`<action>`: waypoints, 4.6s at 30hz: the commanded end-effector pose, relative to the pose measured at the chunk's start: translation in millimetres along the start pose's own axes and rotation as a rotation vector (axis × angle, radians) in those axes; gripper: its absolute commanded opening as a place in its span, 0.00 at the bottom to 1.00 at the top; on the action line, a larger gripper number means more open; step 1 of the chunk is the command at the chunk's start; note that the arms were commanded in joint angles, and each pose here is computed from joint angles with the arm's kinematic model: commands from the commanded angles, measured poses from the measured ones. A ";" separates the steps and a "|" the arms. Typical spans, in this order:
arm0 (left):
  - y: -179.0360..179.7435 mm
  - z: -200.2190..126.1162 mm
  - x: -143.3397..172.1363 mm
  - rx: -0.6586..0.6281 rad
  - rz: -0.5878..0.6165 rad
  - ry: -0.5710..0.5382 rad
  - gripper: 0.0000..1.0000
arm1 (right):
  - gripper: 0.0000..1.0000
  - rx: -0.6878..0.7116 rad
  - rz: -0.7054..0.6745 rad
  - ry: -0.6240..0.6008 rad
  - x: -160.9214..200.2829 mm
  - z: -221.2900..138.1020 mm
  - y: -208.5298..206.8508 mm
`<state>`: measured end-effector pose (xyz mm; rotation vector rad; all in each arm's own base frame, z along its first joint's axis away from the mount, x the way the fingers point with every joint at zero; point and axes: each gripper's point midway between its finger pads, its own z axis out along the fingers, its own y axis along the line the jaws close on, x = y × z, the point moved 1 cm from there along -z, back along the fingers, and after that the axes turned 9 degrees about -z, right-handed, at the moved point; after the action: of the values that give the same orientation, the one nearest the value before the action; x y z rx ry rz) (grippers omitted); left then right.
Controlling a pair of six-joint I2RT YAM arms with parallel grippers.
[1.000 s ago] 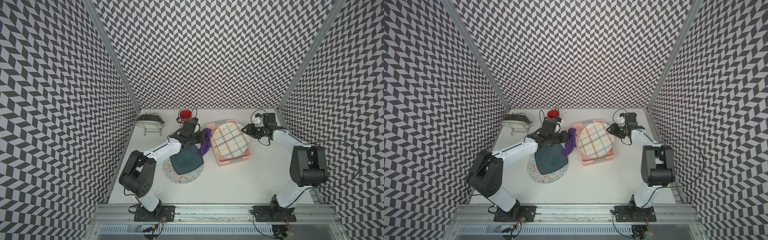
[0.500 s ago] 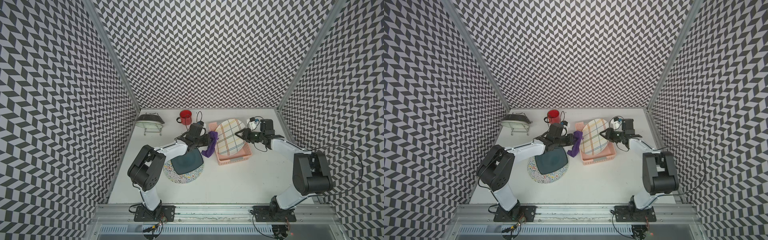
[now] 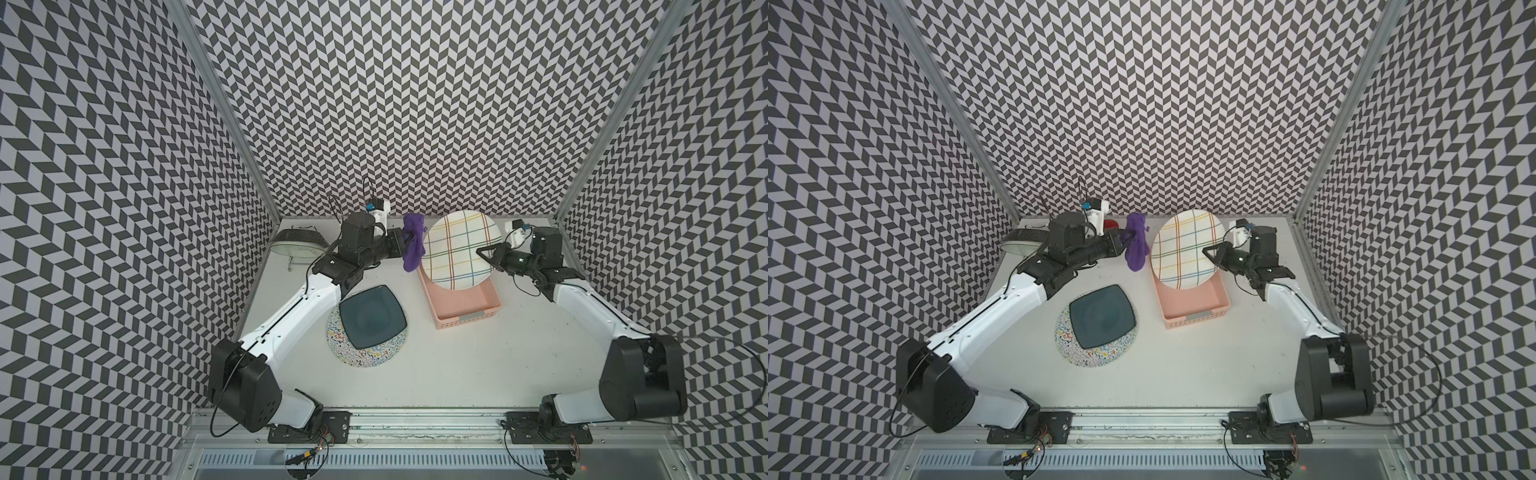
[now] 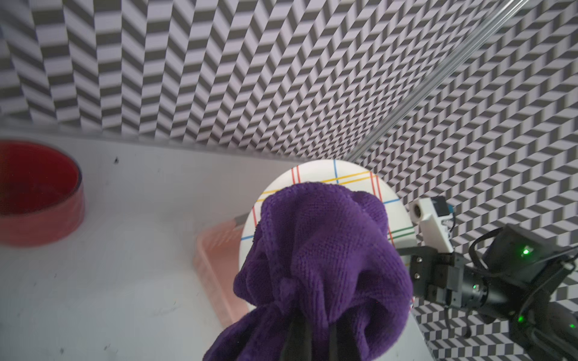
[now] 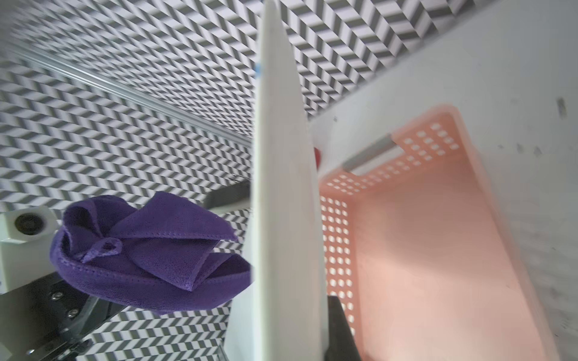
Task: Wipe the wet plate dry
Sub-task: Pick up the plate from the bin, then wipe the plate with towel.
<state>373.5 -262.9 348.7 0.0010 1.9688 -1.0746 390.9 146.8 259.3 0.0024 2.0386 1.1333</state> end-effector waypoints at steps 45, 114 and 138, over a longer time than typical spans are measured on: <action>-57.0 48.9 -16.9 0.119 0.240 0.070 0.00 | 0.00 -0.727 -0.237 -0.237 -8.0 -78.4 285.5; -246.3 -155.5 -100.6 1.577 -0.482 0.033 0.00 | 0.00 -0.986 -0.090 -0.359 -67.9 -114.0 296.4; -270.0 -151.4 -83.0 1.557 -0.385 0.090 0.00 | 0.00 -1.007 -0.105 -0.385 -102.9 -84.7 311.5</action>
<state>270.3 -285.6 625.8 0.2996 0.7571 -2.5875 267.9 235.1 569.1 -0.4207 0.9366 1.8352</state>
